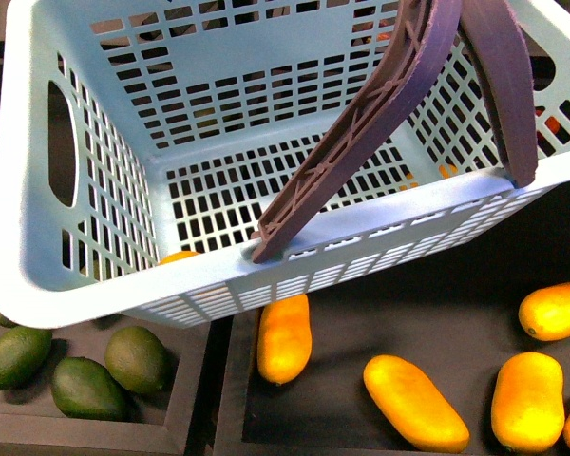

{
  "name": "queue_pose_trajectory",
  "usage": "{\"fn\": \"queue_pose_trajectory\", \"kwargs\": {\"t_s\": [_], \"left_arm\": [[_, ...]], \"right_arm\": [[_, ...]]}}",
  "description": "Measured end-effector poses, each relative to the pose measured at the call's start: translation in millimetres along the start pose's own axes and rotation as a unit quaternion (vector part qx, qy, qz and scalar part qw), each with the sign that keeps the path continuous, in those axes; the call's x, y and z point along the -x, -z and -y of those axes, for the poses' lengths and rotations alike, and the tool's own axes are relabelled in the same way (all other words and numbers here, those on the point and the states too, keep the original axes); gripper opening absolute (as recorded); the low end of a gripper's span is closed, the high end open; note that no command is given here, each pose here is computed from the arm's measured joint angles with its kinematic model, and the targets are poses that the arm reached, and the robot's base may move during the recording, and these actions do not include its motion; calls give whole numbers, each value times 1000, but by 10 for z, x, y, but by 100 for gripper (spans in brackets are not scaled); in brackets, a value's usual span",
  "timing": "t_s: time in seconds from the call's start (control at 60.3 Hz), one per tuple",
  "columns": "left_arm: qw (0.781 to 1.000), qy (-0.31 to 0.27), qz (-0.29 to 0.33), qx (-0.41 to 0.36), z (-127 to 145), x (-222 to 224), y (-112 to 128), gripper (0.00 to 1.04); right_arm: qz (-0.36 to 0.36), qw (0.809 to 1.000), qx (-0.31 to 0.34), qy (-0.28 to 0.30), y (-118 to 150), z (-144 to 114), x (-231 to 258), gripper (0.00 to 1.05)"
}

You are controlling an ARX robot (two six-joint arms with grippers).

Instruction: Pick lemon and mango into basket

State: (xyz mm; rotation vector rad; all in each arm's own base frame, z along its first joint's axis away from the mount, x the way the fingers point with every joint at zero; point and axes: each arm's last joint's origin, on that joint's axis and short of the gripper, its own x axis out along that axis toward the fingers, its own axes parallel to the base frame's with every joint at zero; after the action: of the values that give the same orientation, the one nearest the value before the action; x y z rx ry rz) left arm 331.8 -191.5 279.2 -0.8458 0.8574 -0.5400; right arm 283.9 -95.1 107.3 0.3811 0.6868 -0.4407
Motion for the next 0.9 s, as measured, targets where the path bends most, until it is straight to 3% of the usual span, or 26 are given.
{"fn": "queue_pose_trajectory", "kwargs": {"t_s": [0.315, 0.896], "left_arm": [[1000, -1, 2, 0, -1, 0, -1, 5], [1000, -1, 2, 0, -1, 0, -2, 5]], "right_arm": [[-112, 993, -4, 22, 268, -42, -750, 96], [-174, 981, -80, 27, 452, -264, -1341, 96]]}}
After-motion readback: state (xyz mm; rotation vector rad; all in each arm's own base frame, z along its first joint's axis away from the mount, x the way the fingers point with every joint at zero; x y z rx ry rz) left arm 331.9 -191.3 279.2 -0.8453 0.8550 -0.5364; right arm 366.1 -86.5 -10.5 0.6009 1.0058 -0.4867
